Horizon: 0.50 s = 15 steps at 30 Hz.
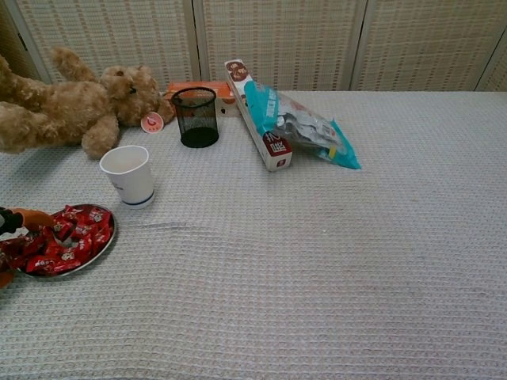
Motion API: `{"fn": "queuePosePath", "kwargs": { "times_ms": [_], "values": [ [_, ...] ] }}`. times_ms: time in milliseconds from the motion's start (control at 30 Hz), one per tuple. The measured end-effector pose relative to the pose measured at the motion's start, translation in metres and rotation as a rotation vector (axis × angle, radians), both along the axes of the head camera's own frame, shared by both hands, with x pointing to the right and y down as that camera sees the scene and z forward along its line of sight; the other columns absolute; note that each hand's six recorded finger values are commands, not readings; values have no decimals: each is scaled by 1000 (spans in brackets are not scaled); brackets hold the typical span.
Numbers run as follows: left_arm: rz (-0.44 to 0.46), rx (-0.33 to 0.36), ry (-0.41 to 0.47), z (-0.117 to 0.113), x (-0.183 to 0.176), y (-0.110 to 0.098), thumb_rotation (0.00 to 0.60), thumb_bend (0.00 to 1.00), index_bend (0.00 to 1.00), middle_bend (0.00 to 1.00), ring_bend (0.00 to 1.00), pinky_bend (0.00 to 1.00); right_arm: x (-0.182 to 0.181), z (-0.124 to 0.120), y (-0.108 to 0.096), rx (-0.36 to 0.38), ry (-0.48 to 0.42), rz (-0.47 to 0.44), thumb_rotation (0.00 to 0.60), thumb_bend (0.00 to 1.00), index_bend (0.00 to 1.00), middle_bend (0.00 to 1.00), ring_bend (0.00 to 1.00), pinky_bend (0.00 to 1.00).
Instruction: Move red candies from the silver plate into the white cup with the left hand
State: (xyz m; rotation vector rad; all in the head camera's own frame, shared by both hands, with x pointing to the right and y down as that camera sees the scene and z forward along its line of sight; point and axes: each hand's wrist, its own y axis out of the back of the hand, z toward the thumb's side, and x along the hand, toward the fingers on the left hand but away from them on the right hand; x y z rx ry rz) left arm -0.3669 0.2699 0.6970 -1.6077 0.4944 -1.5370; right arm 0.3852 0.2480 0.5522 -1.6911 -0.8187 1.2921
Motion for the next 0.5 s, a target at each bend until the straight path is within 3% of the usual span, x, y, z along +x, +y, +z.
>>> {"fn": "queuePosePath", "kwargs": {
  "times_ms": [233,500],
  "values": [
    [-12,21,10,-1,0,-4,600,345,383,415,416,945,0,1,0,-4,3,0,600,68,0,0,0,0],
    [-13,27,-12,2,-5,-6,600,344,444,434,425,948,0,1,0,-4,7,2,600,67,0,0,0,0]
  ]
}}
